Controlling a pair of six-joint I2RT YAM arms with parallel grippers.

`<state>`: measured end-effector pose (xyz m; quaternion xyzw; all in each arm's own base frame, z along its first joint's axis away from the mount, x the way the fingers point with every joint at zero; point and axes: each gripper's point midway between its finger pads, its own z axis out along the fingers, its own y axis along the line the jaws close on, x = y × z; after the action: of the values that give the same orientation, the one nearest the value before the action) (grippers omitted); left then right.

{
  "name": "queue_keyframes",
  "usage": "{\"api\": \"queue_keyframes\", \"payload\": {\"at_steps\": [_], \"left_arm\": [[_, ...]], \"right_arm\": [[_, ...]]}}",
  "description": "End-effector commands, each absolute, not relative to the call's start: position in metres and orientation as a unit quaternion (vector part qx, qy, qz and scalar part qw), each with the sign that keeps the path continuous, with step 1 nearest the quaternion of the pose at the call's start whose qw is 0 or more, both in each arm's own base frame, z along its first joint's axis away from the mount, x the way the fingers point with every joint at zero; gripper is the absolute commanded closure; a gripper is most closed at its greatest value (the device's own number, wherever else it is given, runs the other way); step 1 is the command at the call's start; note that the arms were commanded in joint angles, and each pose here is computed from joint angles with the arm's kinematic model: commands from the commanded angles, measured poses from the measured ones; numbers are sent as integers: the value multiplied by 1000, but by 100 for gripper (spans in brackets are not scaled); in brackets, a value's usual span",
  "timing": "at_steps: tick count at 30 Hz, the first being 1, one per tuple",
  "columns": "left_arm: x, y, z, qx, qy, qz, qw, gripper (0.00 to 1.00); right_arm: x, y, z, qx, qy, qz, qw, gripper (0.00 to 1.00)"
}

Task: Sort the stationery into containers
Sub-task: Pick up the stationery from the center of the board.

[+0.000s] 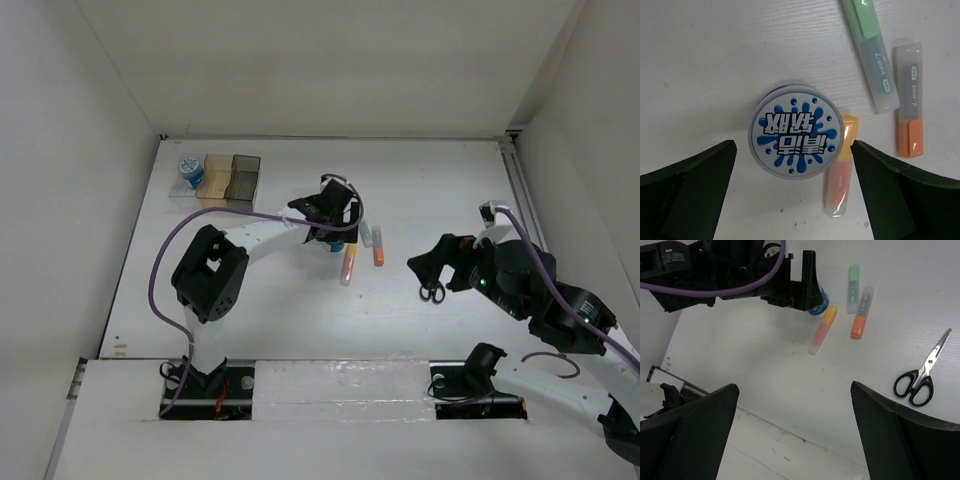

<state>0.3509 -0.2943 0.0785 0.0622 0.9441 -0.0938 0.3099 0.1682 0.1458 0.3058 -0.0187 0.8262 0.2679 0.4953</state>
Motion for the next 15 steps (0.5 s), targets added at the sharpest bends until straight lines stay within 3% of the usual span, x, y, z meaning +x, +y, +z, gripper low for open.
{"api": "queue_keyframes", "payload": {"at_steps": [1, 15], "left_arm": [[358, -301, 78, 57, 941, -95, 319, 0], [373, -303, 73, 42, 938, -102, 328, 0]], "right_arm": [[171, 157, 322, -17, 806, 300, 510, 0], [171, 162, 314, -24, 809, 303, 503, 0]]}}
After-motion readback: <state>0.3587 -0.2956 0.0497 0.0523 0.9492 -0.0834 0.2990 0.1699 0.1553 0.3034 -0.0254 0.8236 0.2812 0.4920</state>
